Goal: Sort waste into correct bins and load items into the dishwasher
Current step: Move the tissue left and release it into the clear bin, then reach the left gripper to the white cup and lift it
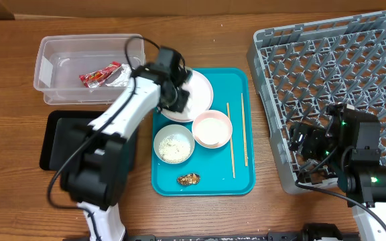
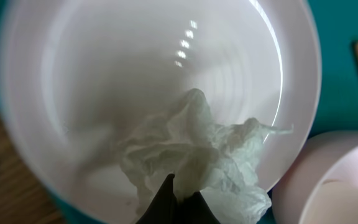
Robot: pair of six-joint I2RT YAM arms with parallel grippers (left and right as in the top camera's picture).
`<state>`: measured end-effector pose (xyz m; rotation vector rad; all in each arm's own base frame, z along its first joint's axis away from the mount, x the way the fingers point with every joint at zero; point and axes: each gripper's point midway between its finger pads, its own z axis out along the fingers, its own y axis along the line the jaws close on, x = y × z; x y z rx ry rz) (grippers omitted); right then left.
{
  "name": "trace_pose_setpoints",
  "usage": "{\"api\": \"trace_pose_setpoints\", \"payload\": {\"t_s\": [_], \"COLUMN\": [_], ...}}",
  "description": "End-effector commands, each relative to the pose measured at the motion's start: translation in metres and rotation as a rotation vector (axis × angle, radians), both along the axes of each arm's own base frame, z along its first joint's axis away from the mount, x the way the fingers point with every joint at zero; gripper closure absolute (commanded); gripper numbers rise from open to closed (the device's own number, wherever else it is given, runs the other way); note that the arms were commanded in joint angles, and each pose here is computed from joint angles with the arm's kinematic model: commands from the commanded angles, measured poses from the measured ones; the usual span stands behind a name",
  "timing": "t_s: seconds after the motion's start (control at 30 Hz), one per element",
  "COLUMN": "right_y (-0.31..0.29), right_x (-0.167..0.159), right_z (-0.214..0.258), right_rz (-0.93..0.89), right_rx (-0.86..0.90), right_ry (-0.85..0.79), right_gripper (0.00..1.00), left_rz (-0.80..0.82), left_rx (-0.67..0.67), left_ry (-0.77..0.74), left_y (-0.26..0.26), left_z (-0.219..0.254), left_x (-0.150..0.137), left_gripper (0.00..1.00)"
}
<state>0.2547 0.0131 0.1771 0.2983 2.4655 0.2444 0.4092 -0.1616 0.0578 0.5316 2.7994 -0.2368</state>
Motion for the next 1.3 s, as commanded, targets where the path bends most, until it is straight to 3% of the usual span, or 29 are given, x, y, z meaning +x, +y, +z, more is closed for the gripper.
{"api": "trace_pose_setpoints", "payload": {"t_s": [0.0, 0.13, 0.43, 0.53, 0.6, 0.87, 1.27], "right_y": [0.001, 0.001, 0.001, 0.001, 0.001, 0.001, 0.001], "right_x": [0.005, 0.005, 0.005, 0.005, 0.004, 0.004, 0.004], "right_z": [0.016, 0.016, 0.016, 0.016, 0.016, 0.016, 0.016], "right_rz": [0.009, 0.009, 0.009, 0.009, 0.009, 0.009, 0.009], "right_rx": [0.001, 0.001, 0.001, 0.001, 0.001, 0.001, 0.001], "right_ry": [-0.044, -0.045, -0.044, -0.043, -0.042, -0.041, -0.041], "right_gripper": [0.00, 0.00, 0.00, 0.00, 0.00, 0.00, 0.00], "left_rz": [0.149, 0.273, 0.443, 0.461, 0.460, 0.340, 0.136], "left_rx": [-0.015, 0.022, 0.082, 0.083, 0.074, -0.126, -0.165], "left_ry": [-0.242, -0.358, -0.342, -0.339, -0.335, -0.160, 0.036], "left_y": [0.034, 0.086, 0.164, 0.173, 0.173, 0.108, 0.000], "left_z": [0.100, 0.144, 0.134, 0.132, 0.132, 0.118, 0.104], "left_x": [0.036, 0.044, 0.053, 0.054, 0.054, 0.024, -0.038], "left_gripper": [0.96, 0.96, 0.79, 0.44, 0.35, 0.35, 0.33]}}
